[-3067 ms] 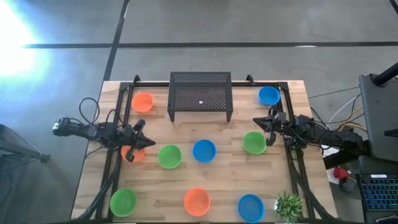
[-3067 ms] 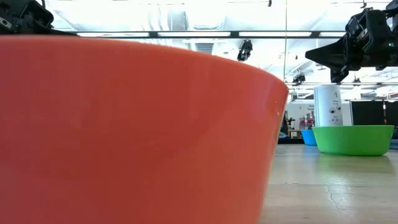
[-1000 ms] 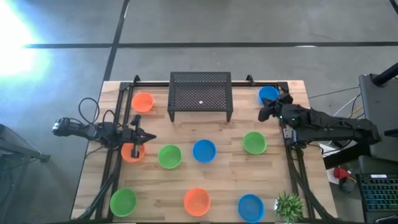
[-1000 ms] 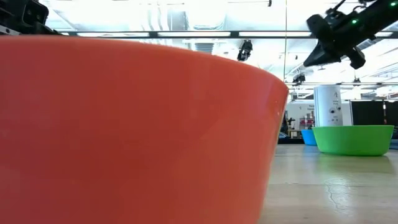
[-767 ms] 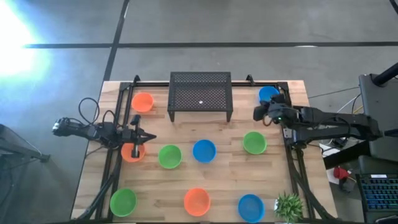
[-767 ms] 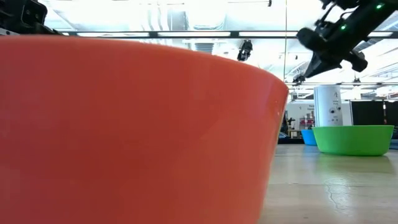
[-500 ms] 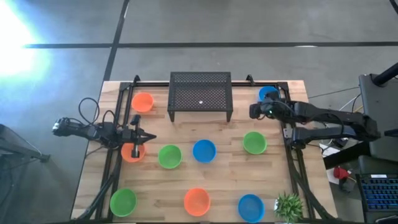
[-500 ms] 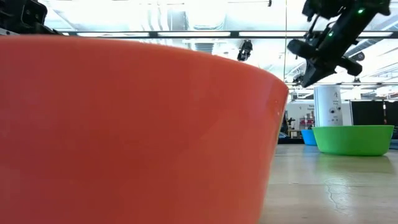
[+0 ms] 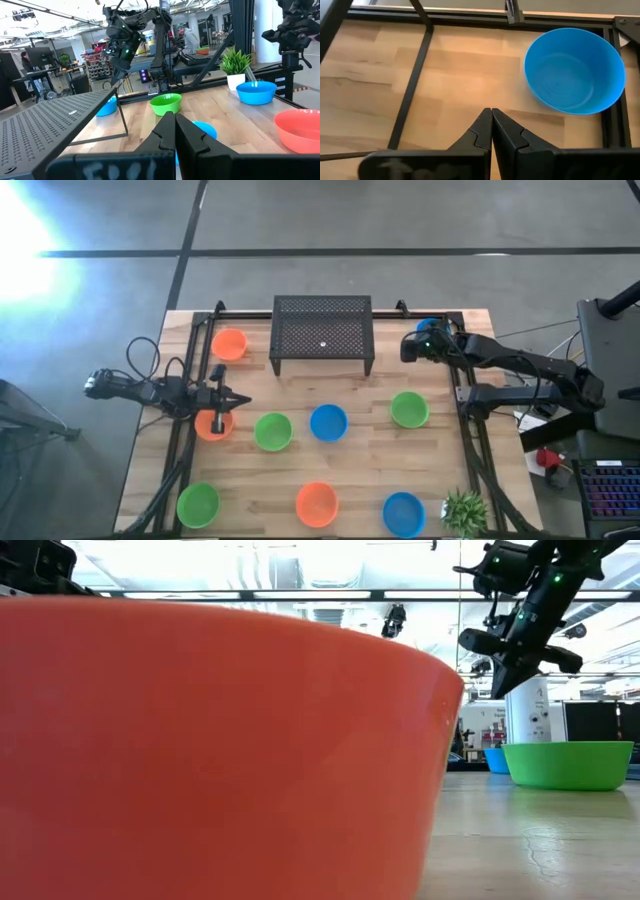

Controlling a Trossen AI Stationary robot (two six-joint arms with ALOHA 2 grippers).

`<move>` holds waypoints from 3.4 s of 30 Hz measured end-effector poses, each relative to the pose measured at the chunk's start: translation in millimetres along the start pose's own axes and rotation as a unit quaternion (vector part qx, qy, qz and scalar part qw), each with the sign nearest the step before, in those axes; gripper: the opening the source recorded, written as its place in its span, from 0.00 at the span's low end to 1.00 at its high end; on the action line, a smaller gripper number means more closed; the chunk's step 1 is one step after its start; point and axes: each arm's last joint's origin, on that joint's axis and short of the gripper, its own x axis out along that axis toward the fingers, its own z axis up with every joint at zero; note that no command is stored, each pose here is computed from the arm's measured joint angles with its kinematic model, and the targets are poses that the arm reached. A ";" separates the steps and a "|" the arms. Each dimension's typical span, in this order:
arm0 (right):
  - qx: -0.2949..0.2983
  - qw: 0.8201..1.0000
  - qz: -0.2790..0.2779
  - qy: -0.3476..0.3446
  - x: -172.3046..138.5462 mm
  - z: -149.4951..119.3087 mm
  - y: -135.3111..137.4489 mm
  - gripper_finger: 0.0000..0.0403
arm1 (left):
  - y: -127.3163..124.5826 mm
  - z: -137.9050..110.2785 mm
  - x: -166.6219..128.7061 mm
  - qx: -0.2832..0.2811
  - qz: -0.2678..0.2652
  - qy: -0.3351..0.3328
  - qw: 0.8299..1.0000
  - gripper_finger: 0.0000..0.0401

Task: Pick & Place Mini bowls
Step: Put the top blue bowl on the shelf

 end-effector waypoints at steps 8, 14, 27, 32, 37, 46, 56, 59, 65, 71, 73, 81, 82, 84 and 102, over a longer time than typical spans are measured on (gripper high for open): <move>-0.014 1.000 -0.012 0.010 6.3 2.2 -1.6 0.02 | 0.0 -0.1 0.0 -0.006 0.000 0.000 1.000 0.00; -0.032 0.999 -0.028 0.024 15.2 0.7 0.8 0.06 | 0.0 -0.1 0.0 -0.006 0.000 0.000 1.000 0.00; -0.027 0.995 -0.086 0.051 41.1 -0.4 1.7 0.30 | 0.0 -0.1 0.0 -0.007 0.000 0.000 1.000 0.00; -0.028 0.990 -0.119 0.070 56.4 0.5 -2.3 0.32 | 0.0 -0.1 0.0 -0.007 0.000 0.001 1.000 0.00; -0.040 0.986 -0.146 0.073 69.3 2.2 -5.0 0.31 | 0.0 -0.1 0.0 -0.007 0.000 0.001 1.000 0.00; -0.049 0.985 -0.147 0.070 89.1 6.4 -3.9 0.31 | 0.0 -0.1 0.0 -0.007 0.000 0.001 1.000 0.00; -0.057 0.979 -0.172 0.093 103.3 5.1 -10.0 0.29 | 0.0 -0.1 0.0 -0.007 0.000 0.001 1.000 0.00; -0.064 0.979 -0.171 0.095 104.0 5.0 -9.8 0.28 | 0.0 -0.1 0.0 -0.007 0.000 0.001 1.000 0.00; -0.076 0.978 -0.167 0.098 103.9 5.2 -9.7 0.23 | 0.0 -0.1 0.0 -0.007 0.000 0.001 1.000 0.00; -0.073 0.978 -0.154 0.117 107.0 2.8 -8.8 0.08 | 0.0 -0.1 0.0 -0.009 0.000 0.001 1.000 0.00; -0.081 0.977 -0.156 0.120 108.2 2.1 -8.8 0.04 | 0.0 -0.1 0.0 -0.009 0.000 0.001 1.000 0.00; -0.094 0.977 -0.151 0.122 105.2 2.4 -8.0 0.02 | 0.0 -0.1 0.0 -0.009 0.000 0.001 1.000 0.00; -0.096 0.977 -0.148 0.123 103.0 2.3 -7.0 0.02 | 0.0 -0.1 0.0 -0.009 0.000 0.001 1.000 0.00; -0.102 0.978 -0.135 0.125 97.4 2.7 -2.7 0.02 | 0.0 -0.1 0.0 -0.009 0.000 0.001 1.000 0.00; -0.197 0.976 -0.038 0.080 11.2 32.0 67.9 0.02 | 0.0 -0.1 0.0 -0.009 0.000 0.001 1.000 0.00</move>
